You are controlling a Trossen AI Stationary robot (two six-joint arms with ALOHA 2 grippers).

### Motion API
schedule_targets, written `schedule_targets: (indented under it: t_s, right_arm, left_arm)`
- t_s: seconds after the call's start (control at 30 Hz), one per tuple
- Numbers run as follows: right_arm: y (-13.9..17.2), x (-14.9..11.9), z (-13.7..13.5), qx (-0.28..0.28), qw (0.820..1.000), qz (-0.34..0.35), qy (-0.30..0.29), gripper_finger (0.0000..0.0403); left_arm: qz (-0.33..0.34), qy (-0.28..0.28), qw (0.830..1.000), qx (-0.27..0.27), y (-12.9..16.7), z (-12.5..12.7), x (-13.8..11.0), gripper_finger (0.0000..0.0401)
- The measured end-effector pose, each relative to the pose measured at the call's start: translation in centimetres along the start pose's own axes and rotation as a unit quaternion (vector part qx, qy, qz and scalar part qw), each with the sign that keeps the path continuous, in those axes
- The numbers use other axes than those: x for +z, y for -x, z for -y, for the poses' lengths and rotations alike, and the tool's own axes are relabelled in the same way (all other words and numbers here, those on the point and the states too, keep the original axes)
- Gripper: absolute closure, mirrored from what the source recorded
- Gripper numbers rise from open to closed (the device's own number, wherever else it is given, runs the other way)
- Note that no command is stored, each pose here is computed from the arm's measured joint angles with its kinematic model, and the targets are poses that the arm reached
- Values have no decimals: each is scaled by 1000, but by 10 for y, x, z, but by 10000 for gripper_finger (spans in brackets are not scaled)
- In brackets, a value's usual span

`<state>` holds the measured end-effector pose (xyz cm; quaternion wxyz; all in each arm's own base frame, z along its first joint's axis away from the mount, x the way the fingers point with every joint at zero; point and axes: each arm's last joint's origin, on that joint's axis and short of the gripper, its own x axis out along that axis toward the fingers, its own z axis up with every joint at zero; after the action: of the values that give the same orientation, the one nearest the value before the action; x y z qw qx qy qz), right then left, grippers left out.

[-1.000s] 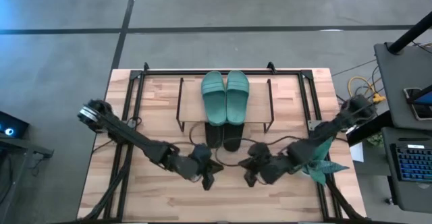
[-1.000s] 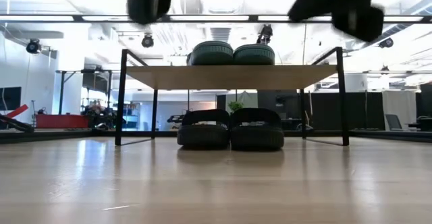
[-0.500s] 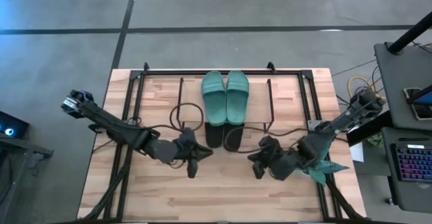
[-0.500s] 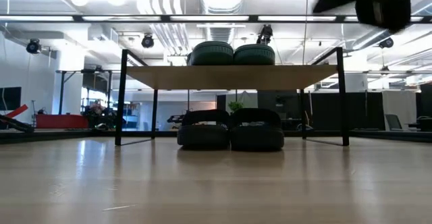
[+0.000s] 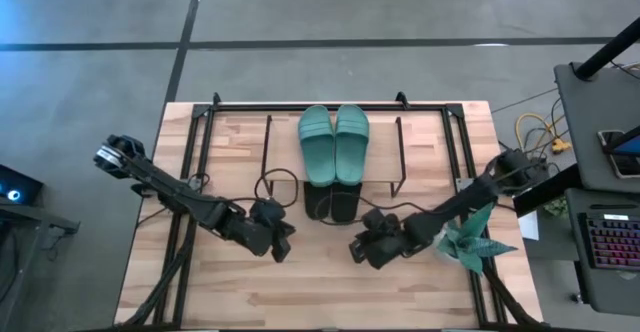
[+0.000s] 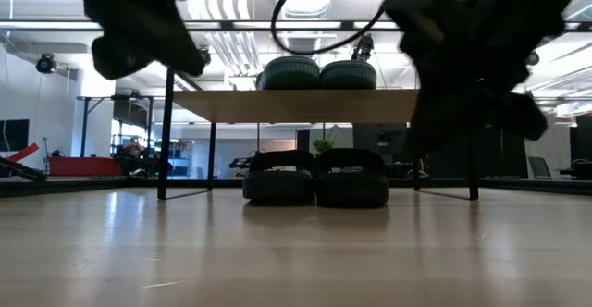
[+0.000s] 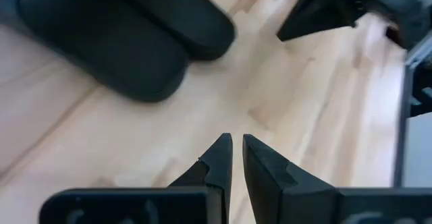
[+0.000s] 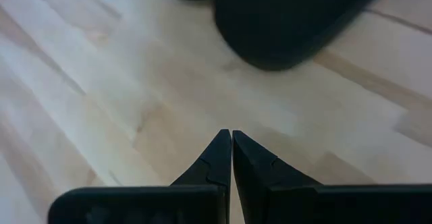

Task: Pick and place slides into the shelf
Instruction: Move the right black slipper from the center of the table under the shelf

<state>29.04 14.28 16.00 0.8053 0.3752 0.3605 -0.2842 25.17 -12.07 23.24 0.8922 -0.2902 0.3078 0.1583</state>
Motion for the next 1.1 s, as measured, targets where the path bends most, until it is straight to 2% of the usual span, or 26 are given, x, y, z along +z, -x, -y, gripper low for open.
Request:
schedule_targets:
  t_s: [0.13, 0.4, 0.9, 1.1]
  right_arm:
    - [-7, 11, -1, 12, 1000, -9, 3, 394]
    - [-17, 24, 3, -4, 1000, 4, -15, 394]
    - [-47, 22, 4, -2, 998, 8, -62, 394]
    - [-51, 31, 7, -11, 998, 16, -53, 394]
  left_arm:
    - [-4, -3, 1000, 8, 0, -13, -7, 379]
    - [-15, -15, 999, 23, 4, -38, -20, 379]
    - [-7, -4, 1000, 12, 24, -77, -31, 379]
    - [-3, -5, 1000, 7, 29, -83, -32, 379]
